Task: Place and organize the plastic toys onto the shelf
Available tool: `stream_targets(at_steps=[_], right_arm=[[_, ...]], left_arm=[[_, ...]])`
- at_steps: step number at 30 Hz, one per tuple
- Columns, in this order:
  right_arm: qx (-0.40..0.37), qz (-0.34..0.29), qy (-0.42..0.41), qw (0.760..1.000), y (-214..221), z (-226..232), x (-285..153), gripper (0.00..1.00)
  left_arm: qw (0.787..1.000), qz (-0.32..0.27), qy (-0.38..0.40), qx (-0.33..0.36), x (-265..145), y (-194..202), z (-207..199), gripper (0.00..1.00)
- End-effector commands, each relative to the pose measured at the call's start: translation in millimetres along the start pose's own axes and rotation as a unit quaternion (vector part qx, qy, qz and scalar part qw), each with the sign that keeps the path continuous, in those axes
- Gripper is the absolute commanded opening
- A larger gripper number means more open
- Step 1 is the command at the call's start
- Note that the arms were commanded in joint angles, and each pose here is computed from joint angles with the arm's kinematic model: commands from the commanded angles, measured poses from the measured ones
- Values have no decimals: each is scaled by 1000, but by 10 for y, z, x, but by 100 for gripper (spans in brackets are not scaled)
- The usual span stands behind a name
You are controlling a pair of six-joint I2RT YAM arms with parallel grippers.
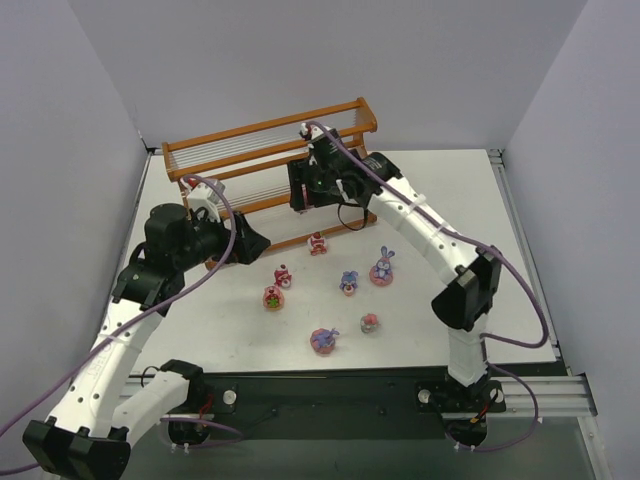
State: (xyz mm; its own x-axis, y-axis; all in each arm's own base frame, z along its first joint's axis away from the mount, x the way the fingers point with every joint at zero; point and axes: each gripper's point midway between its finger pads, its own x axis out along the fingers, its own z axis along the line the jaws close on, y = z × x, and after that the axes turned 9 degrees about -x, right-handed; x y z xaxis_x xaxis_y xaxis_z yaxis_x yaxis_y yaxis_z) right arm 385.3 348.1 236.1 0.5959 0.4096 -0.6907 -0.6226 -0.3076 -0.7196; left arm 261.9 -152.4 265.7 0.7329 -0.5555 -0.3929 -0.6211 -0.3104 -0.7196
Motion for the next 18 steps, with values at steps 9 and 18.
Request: stream_targets(at_steps=[9,18], right_arm=[[27,29,-216,976,275,489,-1320,2],[46,46,-290,955,341,716,-1622,1]], left_arm=[[963,28,254,81,-26,-13,-858,97],[939,28,328,96,-61,38,-1208,94]])
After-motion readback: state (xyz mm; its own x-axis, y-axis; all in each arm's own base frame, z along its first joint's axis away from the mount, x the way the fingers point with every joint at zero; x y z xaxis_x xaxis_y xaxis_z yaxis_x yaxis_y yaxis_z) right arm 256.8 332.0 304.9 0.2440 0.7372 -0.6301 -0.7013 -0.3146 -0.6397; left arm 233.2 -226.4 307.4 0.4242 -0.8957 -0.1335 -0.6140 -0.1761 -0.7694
